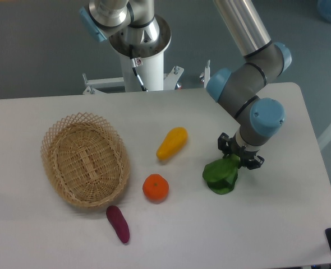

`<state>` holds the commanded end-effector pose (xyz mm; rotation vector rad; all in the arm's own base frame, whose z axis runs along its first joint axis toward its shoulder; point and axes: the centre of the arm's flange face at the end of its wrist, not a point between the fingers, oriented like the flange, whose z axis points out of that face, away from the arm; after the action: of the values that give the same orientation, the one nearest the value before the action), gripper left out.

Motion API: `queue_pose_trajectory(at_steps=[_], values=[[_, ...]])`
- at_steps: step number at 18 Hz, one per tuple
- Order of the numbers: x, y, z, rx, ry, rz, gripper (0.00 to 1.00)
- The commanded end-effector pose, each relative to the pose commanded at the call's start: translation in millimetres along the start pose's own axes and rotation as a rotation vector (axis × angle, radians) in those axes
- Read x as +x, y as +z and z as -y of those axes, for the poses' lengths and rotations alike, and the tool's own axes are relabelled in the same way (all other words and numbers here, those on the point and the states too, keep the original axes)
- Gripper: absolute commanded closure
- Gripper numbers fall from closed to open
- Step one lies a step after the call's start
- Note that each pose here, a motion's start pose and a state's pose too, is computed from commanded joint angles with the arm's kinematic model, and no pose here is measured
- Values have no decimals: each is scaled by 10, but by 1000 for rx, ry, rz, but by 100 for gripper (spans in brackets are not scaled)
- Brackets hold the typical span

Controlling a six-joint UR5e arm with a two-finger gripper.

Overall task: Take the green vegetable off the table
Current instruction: 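Lower the gripper onto the bok choy and close around it, then lift the grasped bok choy up off the table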

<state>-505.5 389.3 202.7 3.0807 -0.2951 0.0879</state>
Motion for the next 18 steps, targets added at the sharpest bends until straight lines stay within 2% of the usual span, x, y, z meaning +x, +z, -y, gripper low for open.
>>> queue_pose_trajectory(at_steps=[4, 12, 18], values=[[-17, -273, -2, 12, -3, 46, 81], [-303, -1086, 67, 62, 9, 191, 78], [-554, -1165, 201, 125, 16, 209, 78]])
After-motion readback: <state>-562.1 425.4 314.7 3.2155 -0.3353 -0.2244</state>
